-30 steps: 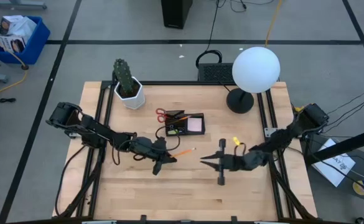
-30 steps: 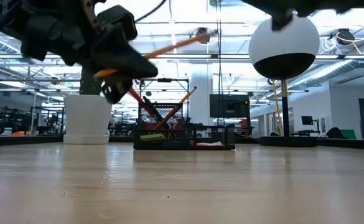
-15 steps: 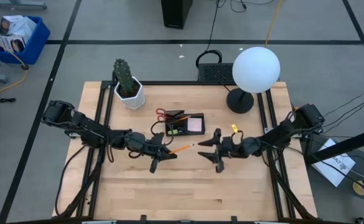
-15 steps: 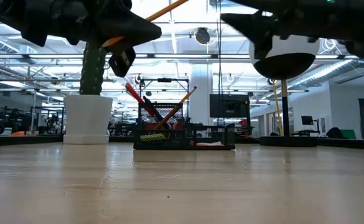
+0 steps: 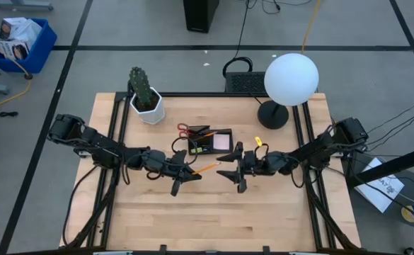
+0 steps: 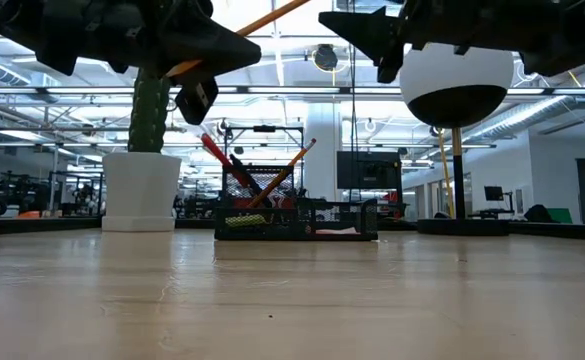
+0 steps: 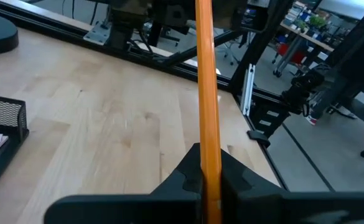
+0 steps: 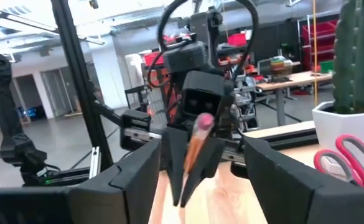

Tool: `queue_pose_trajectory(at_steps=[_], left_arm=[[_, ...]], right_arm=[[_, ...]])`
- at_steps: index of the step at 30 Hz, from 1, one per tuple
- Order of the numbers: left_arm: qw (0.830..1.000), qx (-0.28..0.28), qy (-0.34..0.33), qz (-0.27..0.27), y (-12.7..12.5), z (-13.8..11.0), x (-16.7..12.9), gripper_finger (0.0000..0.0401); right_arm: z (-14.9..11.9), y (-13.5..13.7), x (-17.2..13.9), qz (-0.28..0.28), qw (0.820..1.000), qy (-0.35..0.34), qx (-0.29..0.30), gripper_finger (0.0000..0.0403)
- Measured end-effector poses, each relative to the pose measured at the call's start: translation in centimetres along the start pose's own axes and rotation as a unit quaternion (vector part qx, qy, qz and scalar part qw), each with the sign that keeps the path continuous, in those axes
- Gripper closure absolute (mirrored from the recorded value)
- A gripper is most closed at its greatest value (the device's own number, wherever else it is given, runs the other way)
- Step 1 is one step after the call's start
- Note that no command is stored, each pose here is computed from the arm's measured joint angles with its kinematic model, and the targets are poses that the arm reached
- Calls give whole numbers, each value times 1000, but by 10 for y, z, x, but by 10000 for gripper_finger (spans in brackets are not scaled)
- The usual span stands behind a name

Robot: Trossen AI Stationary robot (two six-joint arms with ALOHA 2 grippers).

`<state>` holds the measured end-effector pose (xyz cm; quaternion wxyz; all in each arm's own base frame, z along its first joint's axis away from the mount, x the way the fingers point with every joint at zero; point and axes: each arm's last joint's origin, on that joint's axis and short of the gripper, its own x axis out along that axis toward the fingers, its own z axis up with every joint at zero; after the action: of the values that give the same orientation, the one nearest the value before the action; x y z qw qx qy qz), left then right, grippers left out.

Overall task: Pick and place office supplies into organizer
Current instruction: Put the orange pencil into the top left of the desk organizer

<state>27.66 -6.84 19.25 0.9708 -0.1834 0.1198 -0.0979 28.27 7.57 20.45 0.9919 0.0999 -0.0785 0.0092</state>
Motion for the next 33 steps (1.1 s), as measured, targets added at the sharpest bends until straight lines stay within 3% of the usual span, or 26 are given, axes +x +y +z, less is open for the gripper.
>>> queue_pose_trajectory(at_steps=[6, 13, 17, 22, 24, 33], left_arm=[[1000, 2, 0, 0, 0, 0, 0, 394], [1000, 0, 2, 0, 0, 0, 0, 394], [1000, 0, 1, 0, 0, 0, 0, 394], [1000, -4, 2, 1, 0, 0, 0, 394], [1000, -4, 0, 0, 0, 0, 0, 392], [1000, -5, 23, 14, -2, 10, -16, 302]], right_arm=[[6, -8, 8, -15, 1000, -5, 5, 189], [7, -17, 10, 4, 1000, -4, 22, 202], [8, -18, 10, 20, 1000, -3, 19, 260], [9, -18, 10, 35, 999, -4, 8, 375], [10, -17, 10, 38, 999, -10, -1, 386], [12, -19, 10, 12, 999, -20, -25, 388]])
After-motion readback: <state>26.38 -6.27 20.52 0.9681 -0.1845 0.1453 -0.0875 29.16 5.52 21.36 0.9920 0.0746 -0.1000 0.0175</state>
